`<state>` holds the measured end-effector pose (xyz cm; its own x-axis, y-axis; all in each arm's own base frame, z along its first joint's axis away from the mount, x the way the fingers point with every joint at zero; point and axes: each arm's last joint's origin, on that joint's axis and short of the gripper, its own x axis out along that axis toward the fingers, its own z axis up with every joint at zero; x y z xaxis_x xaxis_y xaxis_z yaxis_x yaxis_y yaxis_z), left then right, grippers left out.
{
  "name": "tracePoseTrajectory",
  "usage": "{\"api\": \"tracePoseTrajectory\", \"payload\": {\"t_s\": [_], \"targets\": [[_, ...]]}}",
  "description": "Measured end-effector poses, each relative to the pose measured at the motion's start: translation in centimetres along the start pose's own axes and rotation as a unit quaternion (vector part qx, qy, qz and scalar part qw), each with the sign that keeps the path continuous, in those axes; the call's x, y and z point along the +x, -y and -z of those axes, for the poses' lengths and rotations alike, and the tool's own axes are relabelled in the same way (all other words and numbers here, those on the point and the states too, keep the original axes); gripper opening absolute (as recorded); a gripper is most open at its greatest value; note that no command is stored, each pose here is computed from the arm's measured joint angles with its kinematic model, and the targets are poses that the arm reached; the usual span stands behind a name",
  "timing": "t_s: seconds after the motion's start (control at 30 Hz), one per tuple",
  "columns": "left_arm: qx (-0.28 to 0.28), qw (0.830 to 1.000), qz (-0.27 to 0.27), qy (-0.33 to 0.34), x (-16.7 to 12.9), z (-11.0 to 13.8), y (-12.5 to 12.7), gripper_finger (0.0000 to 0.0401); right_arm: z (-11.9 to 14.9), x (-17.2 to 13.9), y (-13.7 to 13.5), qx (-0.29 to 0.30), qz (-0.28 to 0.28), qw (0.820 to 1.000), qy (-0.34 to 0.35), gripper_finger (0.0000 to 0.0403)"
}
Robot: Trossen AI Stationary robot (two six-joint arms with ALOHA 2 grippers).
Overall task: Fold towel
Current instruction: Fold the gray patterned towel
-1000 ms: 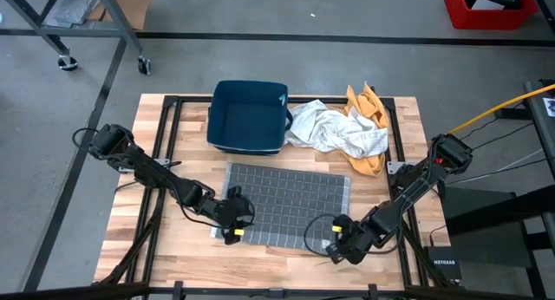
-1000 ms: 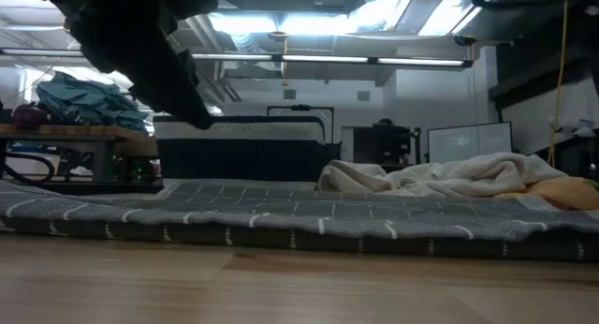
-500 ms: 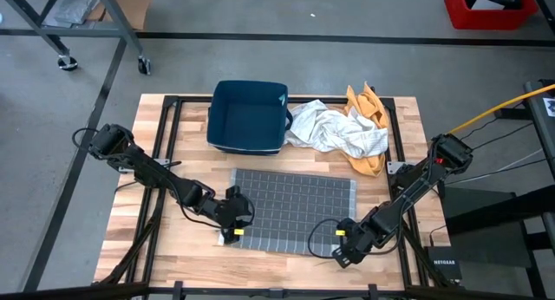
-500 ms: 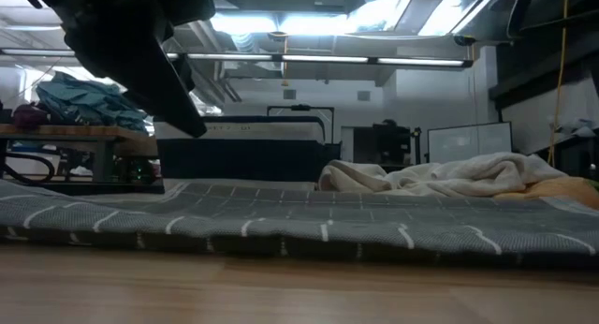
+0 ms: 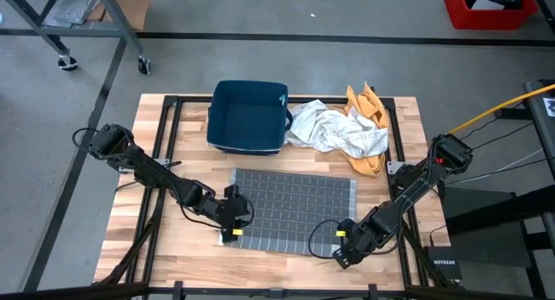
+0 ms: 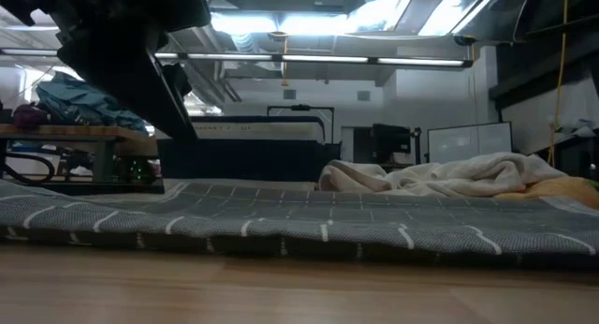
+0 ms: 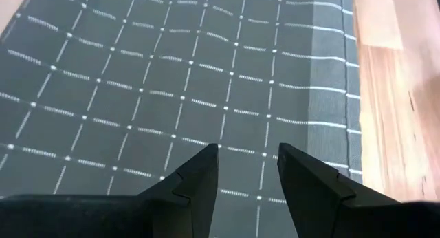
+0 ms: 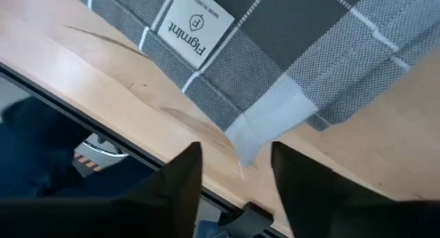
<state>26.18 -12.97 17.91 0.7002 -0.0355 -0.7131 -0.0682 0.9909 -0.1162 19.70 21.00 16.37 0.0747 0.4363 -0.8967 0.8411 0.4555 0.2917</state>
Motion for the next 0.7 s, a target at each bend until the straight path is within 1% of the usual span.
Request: {"api": "tracePoseTrajectory", "payload": {"t_s": [0.07,0.17,0.3,0.4,0.6,0.7], "targets": [[0.009,1.0,0.002,0.006,0.0,-0.1,0.0,0.0143,0.0,0.0,0.0,0.032,0.0,0.999,0.001,0.0201],[0.017,1.0,0.001,0.007,0.1,-0.2,-0.1,0.0143,0.1,0.1,0.0,0.059,-0.003,0.998,0.01,0.0205],[0.015,1.0,-0.001,0.008,0.1,-0.3,-0.2,0.0143,0.3,0.1,0.2,0.091,-0.003,0.995,0.03,0.0197],[0.014,1.0,-0.001,0.008,0.1,-0.3,-0.3,0.0143,0.7,0.2,0.7,0.106,0.009,0.993,0.041,0.019],[0.014,1.0,-0.001,0.008,0.1,-0.3,-0.2,0.0143,2.3,0.6,1.7,0.135,0.033,0.989,0.042,0.0179],[0.013,1.0,-0.003,0.008,0.1,-0.3,-0.3,0.0143,3.0,0.8,2.0,0.15,0.029,0.987,0.052,0.0178]]}}
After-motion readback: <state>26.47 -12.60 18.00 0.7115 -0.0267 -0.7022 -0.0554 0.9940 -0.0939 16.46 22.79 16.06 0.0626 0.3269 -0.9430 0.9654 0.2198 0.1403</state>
